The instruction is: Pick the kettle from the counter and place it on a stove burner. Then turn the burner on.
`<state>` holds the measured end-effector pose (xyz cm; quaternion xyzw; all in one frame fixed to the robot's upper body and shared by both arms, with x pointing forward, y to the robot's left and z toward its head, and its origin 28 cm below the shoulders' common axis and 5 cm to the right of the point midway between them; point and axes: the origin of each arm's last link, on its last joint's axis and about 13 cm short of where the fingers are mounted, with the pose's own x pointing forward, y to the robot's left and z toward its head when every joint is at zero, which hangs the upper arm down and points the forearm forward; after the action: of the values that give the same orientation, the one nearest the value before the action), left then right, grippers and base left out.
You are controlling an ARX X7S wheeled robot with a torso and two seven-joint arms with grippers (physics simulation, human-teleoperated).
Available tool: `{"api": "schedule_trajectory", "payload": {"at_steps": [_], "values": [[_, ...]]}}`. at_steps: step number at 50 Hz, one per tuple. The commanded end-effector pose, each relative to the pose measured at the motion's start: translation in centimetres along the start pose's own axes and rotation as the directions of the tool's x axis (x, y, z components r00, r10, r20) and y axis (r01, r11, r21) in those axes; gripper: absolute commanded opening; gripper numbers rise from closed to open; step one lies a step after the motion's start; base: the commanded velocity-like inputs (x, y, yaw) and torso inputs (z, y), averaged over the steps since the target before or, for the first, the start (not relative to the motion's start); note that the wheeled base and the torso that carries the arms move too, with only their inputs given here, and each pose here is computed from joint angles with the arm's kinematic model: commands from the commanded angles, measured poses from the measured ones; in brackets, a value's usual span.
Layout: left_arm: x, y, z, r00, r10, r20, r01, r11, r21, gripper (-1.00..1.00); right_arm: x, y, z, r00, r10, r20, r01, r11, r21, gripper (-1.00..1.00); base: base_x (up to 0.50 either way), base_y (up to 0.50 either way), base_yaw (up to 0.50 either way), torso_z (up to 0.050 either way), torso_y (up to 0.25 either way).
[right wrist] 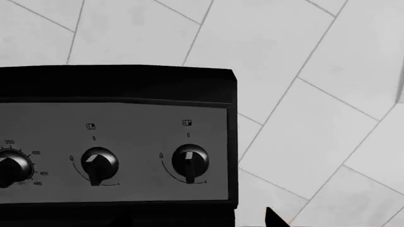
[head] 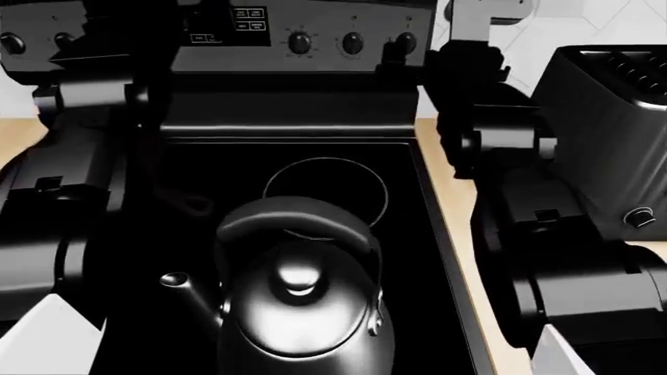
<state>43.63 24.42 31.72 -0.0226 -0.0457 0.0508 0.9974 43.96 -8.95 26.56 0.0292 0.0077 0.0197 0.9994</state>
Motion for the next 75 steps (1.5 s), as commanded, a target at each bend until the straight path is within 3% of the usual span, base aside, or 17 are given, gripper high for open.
{"api": "schedule_trajectory", "payload": {"at_steps": [1,13,22,34,48,75], "values": [[0.0,0.3,0.2,1.000,0.011,0.006,-0.011,1.000,-0.021,1.00,0.0,0.2,-0.3,1.000,0.016,-0.004,-0.016,1.000,-0.003,1.00,0.50,0.00,0.00,0.000,0.000],[0.0,0.3,0.1,1.000,-0.006,0.010,0.006,1.000,-0.014,1.00,0.0,0.1,-0.2,1.000,0.027,-0.013,-0.027,1.000,0.013,1.00,0.42,0.00,0.00,0.000,0.000],[0.0,0.3,0.4,0.999,-0.029,0.027,0.030,0.999,-0.020,1.00,-0.1,-0.1,2.4,0.999,0.018,0.032,-0.016,0.998,-0.055,1.00,0.00,0.00,0.00,0.000,0.000],[-0.1,-0.5,4.8,0.985,-0.015,0.169,0.028,0.997,-0.074,1.00,-0.3,0.0,5.3,0.996,0.017,0.088,-0.011,0.997,-0.075,1.00,0.00,0.00,0.00,0.000,0.000],[-0.4,-2.4,3.4,0.999,0.030,0.017,-0.029,0.998,-0.049,1.00,-0.4,0.3,4.9,0.998,0.041,0.045,-0.038,0.997,-0.063,1.00,0.00,0.00,0.00,0.000,0.000],[-0.5,-1.7,4.7,0.999,0.035,0.034,-0.033,0.998,-0.049,1.00,-0.3,0.6,5.4,0.995,0.057,0.088,-0.053,0.998,-0.046,1.00,0.00,0.00,0.00,0.000,-0.212]]}}
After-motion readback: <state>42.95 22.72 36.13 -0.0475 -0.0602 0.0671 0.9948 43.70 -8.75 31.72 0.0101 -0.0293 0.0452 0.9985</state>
